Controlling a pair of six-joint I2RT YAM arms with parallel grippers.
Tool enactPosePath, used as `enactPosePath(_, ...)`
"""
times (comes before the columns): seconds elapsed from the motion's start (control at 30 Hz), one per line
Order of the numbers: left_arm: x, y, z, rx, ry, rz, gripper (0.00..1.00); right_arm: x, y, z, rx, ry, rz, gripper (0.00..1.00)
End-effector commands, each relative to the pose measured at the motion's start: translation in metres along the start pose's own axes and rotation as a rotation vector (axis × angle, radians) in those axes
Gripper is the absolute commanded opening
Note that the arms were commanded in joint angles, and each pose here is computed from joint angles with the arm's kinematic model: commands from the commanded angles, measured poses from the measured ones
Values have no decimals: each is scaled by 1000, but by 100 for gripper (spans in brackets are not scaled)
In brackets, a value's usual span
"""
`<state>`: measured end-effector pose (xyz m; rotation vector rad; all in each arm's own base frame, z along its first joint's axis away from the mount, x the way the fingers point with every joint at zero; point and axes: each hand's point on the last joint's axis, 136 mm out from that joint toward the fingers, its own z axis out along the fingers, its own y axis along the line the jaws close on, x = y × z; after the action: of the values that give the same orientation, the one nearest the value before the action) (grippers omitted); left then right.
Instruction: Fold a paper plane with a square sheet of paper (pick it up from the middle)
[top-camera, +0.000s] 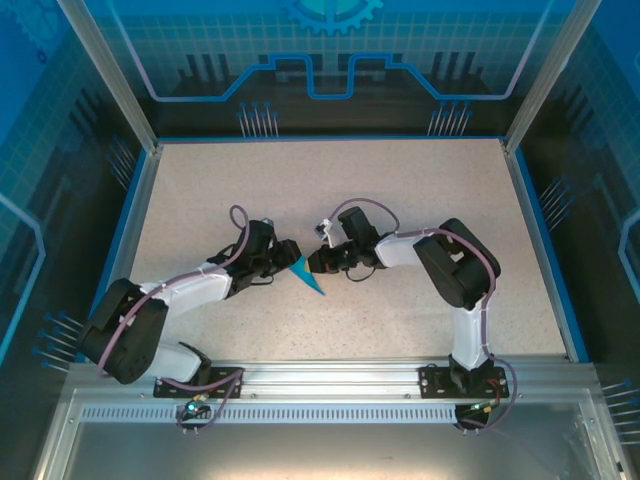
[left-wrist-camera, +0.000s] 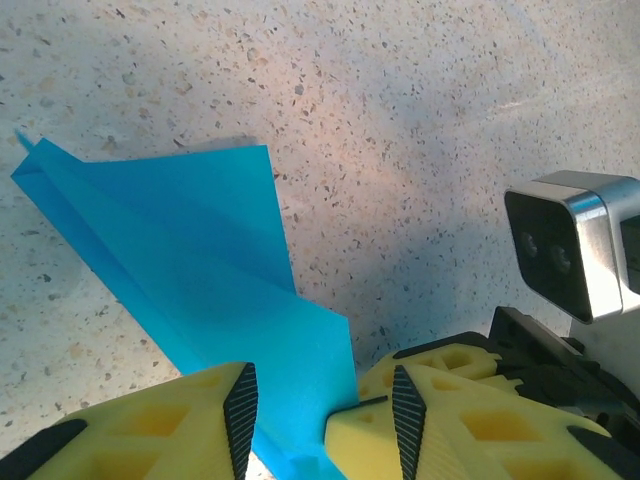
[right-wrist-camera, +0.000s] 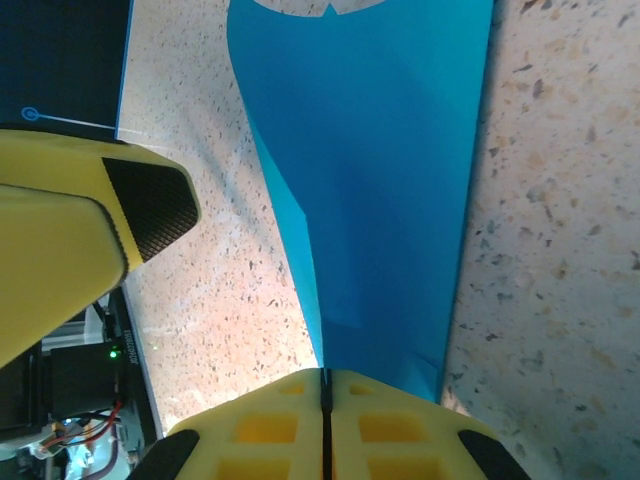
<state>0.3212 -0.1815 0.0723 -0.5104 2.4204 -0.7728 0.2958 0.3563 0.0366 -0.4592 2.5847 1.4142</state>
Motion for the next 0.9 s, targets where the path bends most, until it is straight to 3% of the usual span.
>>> enactPosePath(0.0,-2,12,5,-37,-20,10,44,-2,-2,4,-27,17,38,9)
enactPosePath(0.87,9,41,26,-179,39,-32,32,3,-6,6,-23,67,36,19)
